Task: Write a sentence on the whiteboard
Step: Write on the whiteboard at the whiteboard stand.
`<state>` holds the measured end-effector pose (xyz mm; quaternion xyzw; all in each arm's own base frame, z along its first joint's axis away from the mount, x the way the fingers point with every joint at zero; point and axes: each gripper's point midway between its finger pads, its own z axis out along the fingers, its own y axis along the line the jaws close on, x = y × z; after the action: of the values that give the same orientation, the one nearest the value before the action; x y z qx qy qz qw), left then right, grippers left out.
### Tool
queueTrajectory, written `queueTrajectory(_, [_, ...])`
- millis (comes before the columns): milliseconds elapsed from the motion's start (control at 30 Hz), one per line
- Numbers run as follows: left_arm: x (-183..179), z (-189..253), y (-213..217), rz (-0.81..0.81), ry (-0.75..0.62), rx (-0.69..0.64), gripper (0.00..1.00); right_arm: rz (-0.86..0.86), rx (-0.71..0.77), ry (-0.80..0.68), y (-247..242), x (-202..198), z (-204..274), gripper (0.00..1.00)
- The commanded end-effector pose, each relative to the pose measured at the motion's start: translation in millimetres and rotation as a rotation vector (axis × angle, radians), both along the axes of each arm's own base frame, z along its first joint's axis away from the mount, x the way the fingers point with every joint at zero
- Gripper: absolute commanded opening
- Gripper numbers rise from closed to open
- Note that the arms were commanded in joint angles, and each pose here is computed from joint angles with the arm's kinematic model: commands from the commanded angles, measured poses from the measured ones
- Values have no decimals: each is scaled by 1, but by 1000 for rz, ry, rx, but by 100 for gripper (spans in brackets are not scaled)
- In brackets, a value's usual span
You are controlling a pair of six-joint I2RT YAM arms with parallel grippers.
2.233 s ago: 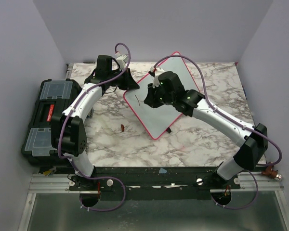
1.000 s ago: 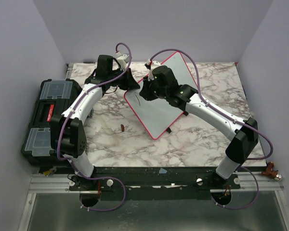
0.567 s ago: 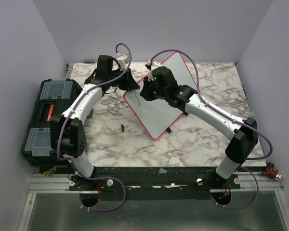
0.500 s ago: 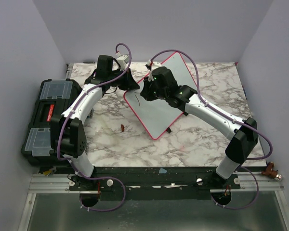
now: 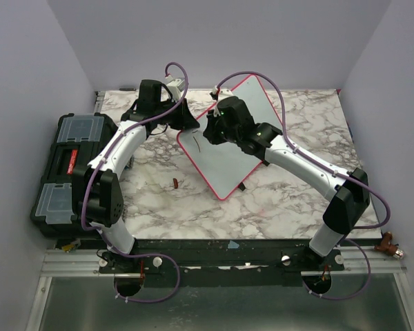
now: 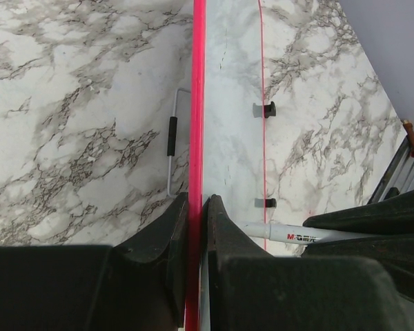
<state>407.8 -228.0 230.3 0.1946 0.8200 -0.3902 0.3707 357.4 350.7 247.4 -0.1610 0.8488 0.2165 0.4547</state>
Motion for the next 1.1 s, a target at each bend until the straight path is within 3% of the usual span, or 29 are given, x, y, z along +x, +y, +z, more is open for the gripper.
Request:
queueTrajectory(0, [-11,2,-1,-45,-65,56,0,15,-71,67,-6,-11,-32,1])
queueTrajectory(433, [-11,3,-2,-45,-64,54,0,173,-16,143,10,-40,-36,1])
queueTrajectory(1067, [-11,5,-2,-44,-69,54,0,-16,-115,110,-20,-19,-51,1])
